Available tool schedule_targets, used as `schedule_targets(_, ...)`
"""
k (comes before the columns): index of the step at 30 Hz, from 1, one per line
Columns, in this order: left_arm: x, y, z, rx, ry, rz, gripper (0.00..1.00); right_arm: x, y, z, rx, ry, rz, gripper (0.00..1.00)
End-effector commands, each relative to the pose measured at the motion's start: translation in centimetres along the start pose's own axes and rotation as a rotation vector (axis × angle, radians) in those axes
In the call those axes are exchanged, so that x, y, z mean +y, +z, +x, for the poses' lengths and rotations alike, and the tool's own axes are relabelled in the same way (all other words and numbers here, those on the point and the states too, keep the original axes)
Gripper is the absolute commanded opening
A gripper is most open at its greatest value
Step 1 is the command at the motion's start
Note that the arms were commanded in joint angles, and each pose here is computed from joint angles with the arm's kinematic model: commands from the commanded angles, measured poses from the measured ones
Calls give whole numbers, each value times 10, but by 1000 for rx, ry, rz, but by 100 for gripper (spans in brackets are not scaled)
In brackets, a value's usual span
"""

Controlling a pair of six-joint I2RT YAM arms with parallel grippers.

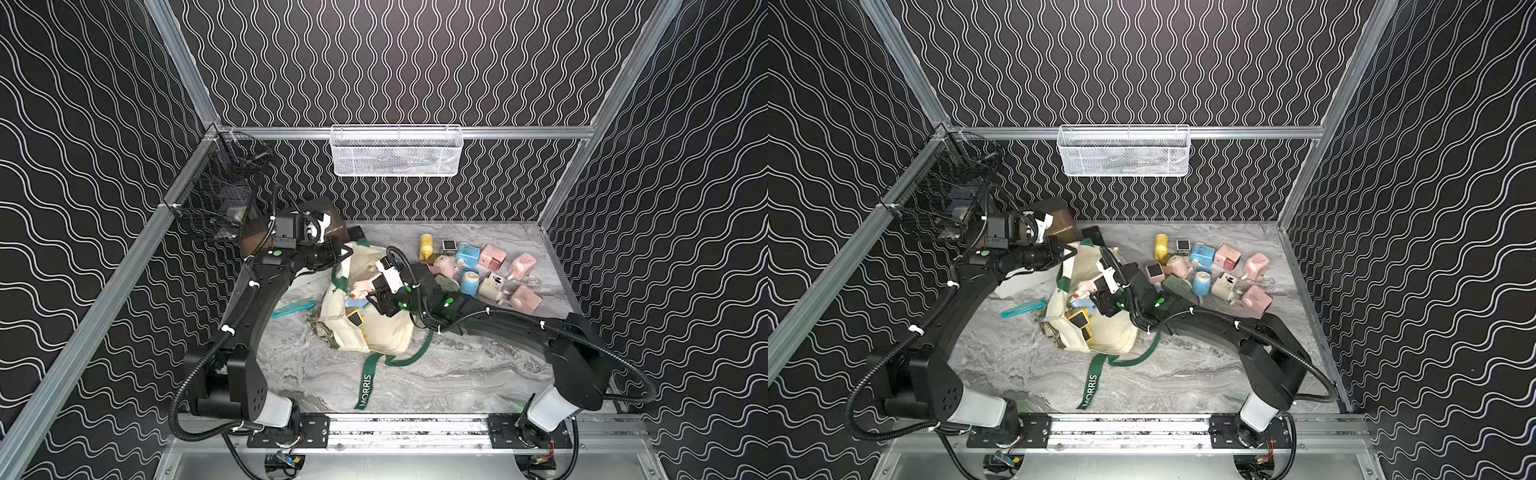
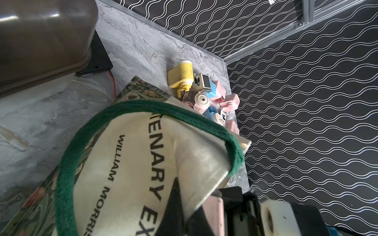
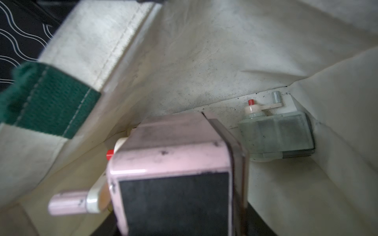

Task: Take out the pencil sharpeners from the tote bags
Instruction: Pick up the pencil sharpener from the canvas bag, then place the pencil sharpener at the center of the board.

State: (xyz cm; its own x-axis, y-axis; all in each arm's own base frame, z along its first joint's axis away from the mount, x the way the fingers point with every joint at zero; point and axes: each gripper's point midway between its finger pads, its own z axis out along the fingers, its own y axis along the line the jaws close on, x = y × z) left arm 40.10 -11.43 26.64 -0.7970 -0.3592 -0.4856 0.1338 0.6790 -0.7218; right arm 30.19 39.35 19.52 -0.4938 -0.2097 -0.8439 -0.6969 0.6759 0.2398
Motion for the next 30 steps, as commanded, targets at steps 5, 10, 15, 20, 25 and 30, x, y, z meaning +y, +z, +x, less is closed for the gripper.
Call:
schedule_targets(5, -14, -3, -12, -36, 60, 47, 0, 11, -34, -1, -18, -32, -56, 47)
schedule_targets(10, -13, -3, -11, -35, 58, 48, 0, 11, -66, -10, -53, -36, -53, 47)
schedule_targets(15, -12, -2, -11, -33, 57, 43, 0, 10, -107, -26, -121, -27, -34, 46)
schedule_targets(20, -13, -3, -12, -37, 62, 44, 0, 1, -148, -34, -210, -28, 13, 46)
schedule_targets(25, -13, -3, -11, -36, 62, 44, 0, -18, -173, -34, -285, -17, 103, 45)
schedule_targets(30, -13, -3, -11, -36, 62, 45, 0, -48, -189, -26, -331, 50, 237, 45)
